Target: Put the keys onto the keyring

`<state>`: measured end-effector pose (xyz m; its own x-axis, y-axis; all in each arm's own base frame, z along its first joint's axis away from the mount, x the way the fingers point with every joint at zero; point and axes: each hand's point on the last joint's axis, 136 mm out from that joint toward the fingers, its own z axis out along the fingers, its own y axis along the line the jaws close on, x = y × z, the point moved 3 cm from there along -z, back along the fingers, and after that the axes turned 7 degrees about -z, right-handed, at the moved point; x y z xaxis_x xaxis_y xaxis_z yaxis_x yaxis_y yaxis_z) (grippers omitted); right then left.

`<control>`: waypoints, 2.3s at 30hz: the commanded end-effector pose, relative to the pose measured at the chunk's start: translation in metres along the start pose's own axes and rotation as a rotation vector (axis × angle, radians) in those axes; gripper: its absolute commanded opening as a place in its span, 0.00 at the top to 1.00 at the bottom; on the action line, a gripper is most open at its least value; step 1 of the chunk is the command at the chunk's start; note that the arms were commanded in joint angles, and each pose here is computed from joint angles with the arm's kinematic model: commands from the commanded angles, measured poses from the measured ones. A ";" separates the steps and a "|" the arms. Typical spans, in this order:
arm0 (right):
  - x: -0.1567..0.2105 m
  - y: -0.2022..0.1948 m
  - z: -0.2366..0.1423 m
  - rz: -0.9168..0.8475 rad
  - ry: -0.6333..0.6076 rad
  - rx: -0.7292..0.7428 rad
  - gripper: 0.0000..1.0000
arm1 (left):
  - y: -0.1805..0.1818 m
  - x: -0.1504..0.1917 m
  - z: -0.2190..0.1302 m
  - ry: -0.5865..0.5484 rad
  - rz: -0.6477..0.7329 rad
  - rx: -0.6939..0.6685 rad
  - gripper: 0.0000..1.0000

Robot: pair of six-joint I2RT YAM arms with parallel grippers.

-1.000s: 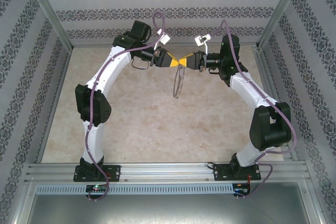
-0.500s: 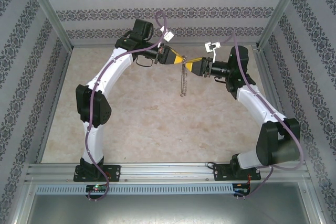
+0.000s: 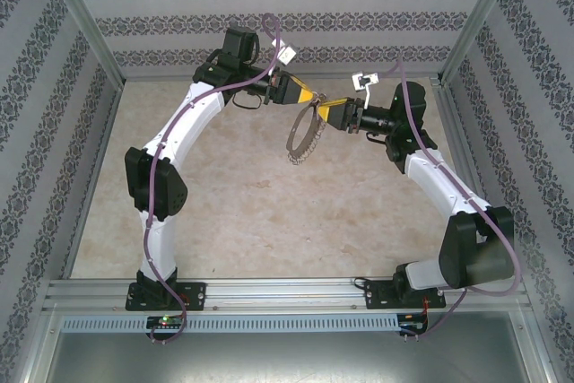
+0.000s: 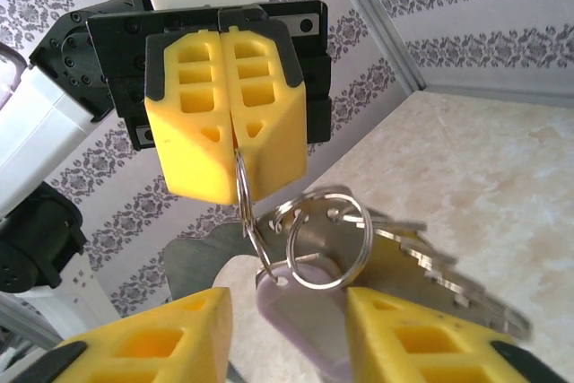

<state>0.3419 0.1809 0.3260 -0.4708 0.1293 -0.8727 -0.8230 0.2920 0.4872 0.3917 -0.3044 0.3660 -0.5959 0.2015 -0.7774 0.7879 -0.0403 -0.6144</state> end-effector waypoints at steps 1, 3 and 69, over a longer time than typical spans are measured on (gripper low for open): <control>-0.013 0.007 0.002 -0.073 -0.034 0.003 0.59 | -0.031 -0.010 0.000 -0.008 0.079 0.049 1.00; -0.016 0.007 0.002 -0.079 -0.040 0.009 0.59 | -0.032 -0.010 0.001 -0.007 0.079 0.052 1.00; 0.013 0.019 0.051 -0.078 -0.210 0.340 1.00 | 0.015 -0.014 0.003 -0.560 -0.167 -0.032 1.00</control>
<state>0.3459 0.2138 0.3148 -0.2855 0.3225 -0.9025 -0.6075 0.6674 0.4307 0.4131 -0.3100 0.3409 -0.7624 -0.2601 -0.5925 0.6099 0.0170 -0.7923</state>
